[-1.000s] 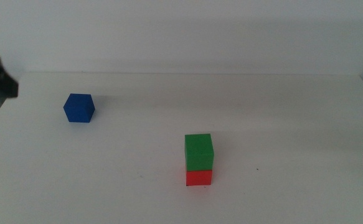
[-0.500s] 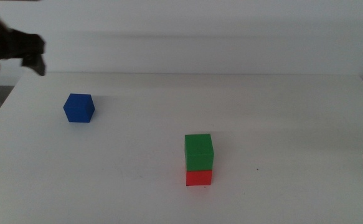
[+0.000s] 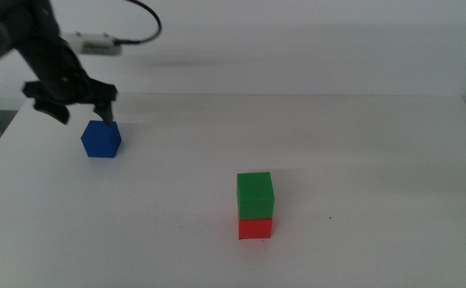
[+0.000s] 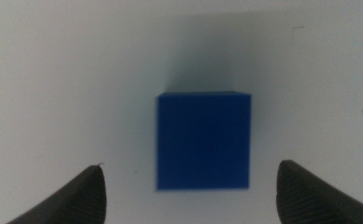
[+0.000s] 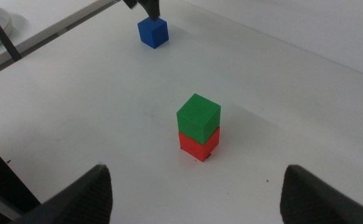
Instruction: Stack red cubes first, then green, then blue cubes in a specific spot.
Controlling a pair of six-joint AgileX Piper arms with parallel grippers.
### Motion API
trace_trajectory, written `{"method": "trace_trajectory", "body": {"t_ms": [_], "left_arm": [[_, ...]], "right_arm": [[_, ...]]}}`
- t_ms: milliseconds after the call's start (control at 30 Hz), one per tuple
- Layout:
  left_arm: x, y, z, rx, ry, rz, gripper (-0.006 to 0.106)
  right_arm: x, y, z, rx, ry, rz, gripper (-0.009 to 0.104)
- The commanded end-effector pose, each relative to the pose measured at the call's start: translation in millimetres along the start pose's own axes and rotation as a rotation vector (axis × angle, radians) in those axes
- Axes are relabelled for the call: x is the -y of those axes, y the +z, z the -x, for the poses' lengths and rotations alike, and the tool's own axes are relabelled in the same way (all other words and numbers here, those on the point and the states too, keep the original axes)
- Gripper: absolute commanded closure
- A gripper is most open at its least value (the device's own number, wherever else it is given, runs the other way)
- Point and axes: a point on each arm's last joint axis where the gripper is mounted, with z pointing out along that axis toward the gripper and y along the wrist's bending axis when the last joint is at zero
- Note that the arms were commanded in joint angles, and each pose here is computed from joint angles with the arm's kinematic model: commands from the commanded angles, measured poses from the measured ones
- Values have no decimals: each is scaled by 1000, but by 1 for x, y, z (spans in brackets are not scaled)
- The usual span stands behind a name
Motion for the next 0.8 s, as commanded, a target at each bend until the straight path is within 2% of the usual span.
{"method": "trace_trajectory", "body": {"t_ms": [0,667,767], "left_arm": [[8,7,4,11,23,-6,7],[9,56,9,32,22,5,7],[8,61,8,25,20,7,9]], "right_arm": [[1,0,0,9,-9,-5,4],[1,0,0,9,-9,-5,4],[1,0,0,9,-9,-5,4]]}}
